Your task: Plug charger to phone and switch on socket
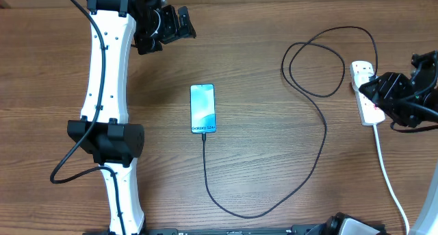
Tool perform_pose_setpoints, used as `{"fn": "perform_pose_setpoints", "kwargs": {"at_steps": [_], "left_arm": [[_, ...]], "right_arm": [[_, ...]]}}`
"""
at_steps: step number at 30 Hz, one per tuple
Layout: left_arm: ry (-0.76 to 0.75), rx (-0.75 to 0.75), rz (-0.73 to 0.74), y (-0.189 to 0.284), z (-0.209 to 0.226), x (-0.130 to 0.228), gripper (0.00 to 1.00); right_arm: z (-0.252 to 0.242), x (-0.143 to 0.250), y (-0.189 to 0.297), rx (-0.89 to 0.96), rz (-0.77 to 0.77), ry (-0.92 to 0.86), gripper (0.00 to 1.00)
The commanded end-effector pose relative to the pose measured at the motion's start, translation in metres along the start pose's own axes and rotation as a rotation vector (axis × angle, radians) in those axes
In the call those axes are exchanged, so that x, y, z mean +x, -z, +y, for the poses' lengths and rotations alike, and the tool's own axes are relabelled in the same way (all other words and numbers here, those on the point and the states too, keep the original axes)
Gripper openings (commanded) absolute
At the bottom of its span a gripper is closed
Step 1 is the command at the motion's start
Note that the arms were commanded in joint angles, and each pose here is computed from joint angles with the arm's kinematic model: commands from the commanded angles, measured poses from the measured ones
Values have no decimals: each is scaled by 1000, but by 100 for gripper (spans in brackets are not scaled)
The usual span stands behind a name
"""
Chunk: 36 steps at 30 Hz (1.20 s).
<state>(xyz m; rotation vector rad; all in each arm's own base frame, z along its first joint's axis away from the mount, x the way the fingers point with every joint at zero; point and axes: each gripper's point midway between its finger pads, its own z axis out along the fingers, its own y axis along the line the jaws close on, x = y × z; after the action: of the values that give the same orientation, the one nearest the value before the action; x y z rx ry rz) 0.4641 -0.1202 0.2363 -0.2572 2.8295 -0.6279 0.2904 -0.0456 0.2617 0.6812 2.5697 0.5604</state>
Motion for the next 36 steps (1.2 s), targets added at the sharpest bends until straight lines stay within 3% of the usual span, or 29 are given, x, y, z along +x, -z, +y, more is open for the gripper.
{"fn": "perform_pose_setpoints", "kwargs": {"at_steps": [1,6,11,18,28,36], "left_arm": [[7,18,-9,4,-8,1,100],[7,18,-9,4,-8,1,100],[7,18,-9,4,-8,1,100],[7,18,-9,4,-8,1,100],[7,18,-9,4,-8,1,100],[7,18,-9,4,-8,1,100]], "right_arm": [[4,-12,13,-21,-69,-28,56],[-9,-30,17,-27,-122,-103,56],[-30,-56,16,-101,-158,-193,46],[-75,-90,-3,-175,-163,-315,4],[-125,-127,-49,-268,-174,-511,4],[-156,-128,-90,-245,-165,-593,4]]}}
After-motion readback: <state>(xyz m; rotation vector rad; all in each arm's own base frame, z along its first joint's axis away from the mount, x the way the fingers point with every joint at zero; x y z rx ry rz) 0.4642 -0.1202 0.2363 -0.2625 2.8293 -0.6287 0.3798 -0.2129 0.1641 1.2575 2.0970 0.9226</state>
